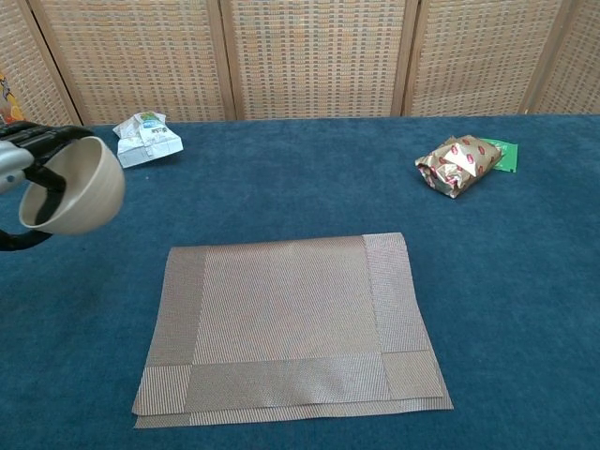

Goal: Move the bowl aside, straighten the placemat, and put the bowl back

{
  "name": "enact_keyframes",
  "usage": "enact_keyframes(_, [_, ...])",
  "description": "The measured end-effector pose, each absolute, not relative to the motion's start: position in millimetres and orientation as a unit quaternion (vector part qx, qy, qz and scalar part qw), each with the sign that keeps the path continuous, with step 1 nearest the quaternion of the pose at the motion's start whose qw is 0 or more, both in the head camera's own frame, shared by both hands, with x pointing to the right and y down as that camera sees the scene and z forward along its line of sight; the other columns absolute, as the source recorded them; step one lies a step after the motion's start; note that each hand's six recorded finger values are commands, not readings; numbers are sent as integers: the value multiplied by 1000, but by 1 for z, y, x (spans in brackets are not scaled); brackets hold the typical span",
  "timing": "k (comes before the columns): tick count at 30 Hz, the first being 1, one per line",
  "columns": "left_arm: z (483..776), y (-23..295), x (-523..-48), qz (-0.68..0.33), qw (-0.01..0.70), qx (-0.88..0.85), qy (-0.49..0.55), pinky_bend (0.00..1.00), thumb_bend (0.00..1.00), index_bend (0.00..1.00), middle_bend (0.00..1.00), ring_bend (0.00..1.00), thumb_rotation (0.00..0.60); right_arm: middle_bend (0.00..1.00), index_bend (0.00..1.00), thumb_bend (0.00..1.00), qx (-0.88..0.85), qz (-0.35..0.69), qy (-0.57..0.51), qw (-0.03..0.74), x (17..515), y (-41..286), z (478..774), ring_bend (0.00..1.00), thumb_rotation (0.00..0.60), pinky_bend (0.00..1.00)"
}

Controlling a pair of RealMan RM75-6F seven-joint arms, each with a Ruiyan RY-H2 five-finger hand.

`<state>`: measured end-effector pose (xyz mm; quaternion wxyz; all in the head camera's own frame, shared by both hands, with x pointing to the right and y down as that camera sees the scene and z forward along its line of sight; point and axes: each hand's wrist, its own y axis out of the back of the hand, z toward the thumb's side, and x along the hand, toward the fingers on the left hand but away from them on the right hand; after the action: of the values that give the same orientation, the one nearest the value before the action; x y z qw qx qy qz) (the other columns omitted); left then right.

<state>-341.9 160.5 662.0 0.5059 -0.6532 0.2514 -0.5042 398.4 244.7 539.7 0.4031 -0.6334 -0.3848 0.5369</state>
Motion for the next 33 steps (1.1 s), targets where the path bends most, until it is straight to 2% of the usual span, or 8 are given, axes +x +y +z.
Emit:
enact_keyframes(9, [676,160,-415,-562,478,-626,252,0,455,671,0,0,600,0,0,13,-634,540,-375,408,393,248,544,0,600,0])
enact_keyframes(20, [717,180,-437,-611,423,-632,220,0,435,595,0,0,600,0,0,13,-632,541,-378,406,395,246,544,0,600,0])
enact_keyframes(22, [721,183,-437,-615,420,-632,213,0,384,531,0,0,600,0,0,13,-632,541,-378,406,395,246,544,0,600,0])
enact_keyframes(27, [721,186,-439,-615,421,-634,207,0,126,244,0,0,600,0,0,13,-632,541,-379,406,395,247,543,0,600,0])
enact_keyframes(33, [703,181,-440,-601,428,-635,229,0,102,73,0,0,600,0,0,13,-633,539,-377,407,394,247,544,0,600,0])
